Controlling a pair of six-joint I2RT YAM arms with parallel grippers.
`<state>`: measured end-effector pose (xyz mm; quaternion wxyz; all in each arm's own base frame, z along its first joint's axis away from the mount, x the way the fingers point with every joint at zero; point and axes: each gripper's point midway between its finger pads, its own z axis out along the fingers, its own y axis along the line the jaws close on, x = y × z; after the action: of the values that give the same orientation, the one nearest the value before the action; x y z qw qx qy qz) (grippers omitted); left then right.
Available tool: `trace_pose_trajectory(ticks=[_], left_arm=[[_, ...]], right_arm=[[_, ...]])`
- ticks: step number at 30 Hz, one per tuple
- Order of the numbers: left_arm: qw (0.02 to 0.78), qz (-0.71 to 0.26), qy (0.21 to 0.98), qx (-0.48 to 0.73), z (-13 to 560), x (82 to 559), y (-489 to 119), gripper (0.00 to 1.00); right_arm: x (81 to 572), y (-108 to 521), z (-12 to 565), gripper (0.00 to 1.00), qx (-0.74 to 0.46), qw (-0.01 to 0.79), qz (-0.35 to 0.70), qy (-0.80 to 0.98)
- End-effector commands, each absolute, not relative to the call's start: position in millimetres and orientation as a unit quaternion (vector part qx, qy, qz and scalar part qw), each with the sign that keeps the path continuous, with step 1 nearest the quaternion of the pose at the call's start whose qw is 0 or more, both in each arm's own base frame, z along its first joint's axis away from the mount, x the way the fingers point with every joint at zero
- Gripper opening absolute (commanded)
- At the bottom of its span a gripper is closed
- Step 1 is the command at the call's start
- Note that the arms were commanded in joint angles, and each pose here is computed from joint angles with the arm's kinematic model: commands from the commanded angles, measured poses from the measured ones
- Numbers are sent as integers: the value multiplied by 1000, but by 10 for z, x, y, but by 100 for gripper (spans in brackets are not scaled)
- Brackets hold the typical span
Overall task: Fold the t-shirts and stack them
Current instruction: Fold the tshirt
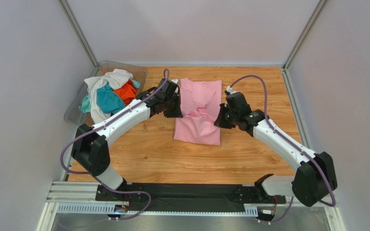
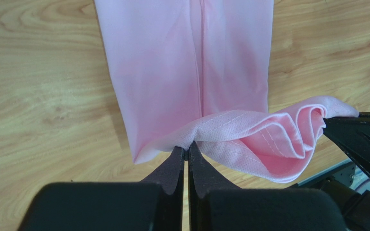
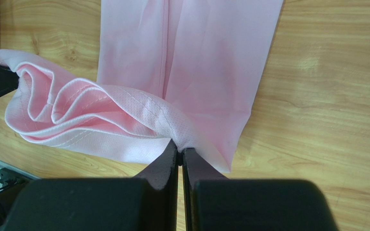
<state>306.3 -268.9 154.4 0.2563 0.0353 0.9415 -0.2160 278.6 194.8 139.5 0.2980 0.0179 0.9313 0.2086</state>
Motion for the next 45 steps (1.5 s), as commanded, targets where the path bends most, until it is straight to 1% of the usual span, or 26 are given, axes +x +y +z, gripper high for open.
trace_pose_trajectory(ticks=[1, 9, 14, 24, 27, 30, 32, 33, 34, 36, 37, 38, 39, 40, 41, 42, 43, 44, 45], left_arm=[[254, -222, 940, 60, 1564, 3232, -2732, 0], [239, -216, 945, 52, 1374, 3586, -2695, 0], [229, -221, 946, 61, 1301, 3714, -2735, 0], [211, -208, 953, 58, 1047, 3943, -2715, 0], [202, -211, 955, 55, 968, 3997, -2714, 2], [193, -213, 956, 53, 877, 4039, -2714, 7], [191, -215, 956, 57, 851, 4066, -2718, 14], [191, -215, 956, 57, 851, 4077, -2715, 16], [191, -215, 956, 57, 851, 4087, -2714, 18], [193, -221, 955, 56, 907, 4089, -2716, 26], [194, -224, 953, 57, 946, 4082, -2716, 44], [199, -227, 952, 58, 1015, 4063, -2709, 55], [202, -231, 950, 59, 1065, 4050, -2710, 63], [206, -233, 948, 60, 1117, 4032, -2704, 77], [212, -236, 946, 61, 1201, 3989, -2683, 84], [215, -238, 945, 60, 1255, 3960, -2678, 88], [217, -241, 944, 59, 1296, 3922, -2666, 99], [220, -246, 942, 59, 1361, 3844, -2640, 100], [222, -251, 940, 58, 1394, 3796, -2635, 100]], right_arm=[[3042, 1997, 1568, 0, 3, 325, 229, 918], [3401, 1996, 1486, 0, -2, 322, 244, 915], [3631, 1944, 1378, 0, 9, 318, 231, 920], [3890, 1827, 1085, 0, 25, 292, 220, 930], [3937, 1800, 987, 0, 30, 284, 222, 932], [3988, 1775, 927, 0, 34, 281, 217, 934], [4007, 1759, 854, 6, 34, 276, 213, 937], [4018, 1753, 857, 8, 34, 275, 213, 937], [4024, 1753, 846, 21, 34, 273, 214, 937], [4023, 1754, 870, 39, 32, 269, 214, 938], [4013, 1751, 907, 51, 32, 266, 213, 940], [4011, 1752, 956, 55, 30, 269, 214, 939], [3973, 1753, 990, 60, 28, 264, 216, 940], [3959, 1745, 1020, 65, 29, 264, 217, 939], [3919, 1754, 1113, 67, 28, 269, 221, 937], [3874, 1775, 1159, 70, 27, 268, 231, 935], [3832, 1785, 1201, 78, 26, 269, 238, 933], [3735, 1802, 1282, 82, 26, 272, 247, 930], [3674, 1841, 1324, 93, 22, 272, 260, 926]])
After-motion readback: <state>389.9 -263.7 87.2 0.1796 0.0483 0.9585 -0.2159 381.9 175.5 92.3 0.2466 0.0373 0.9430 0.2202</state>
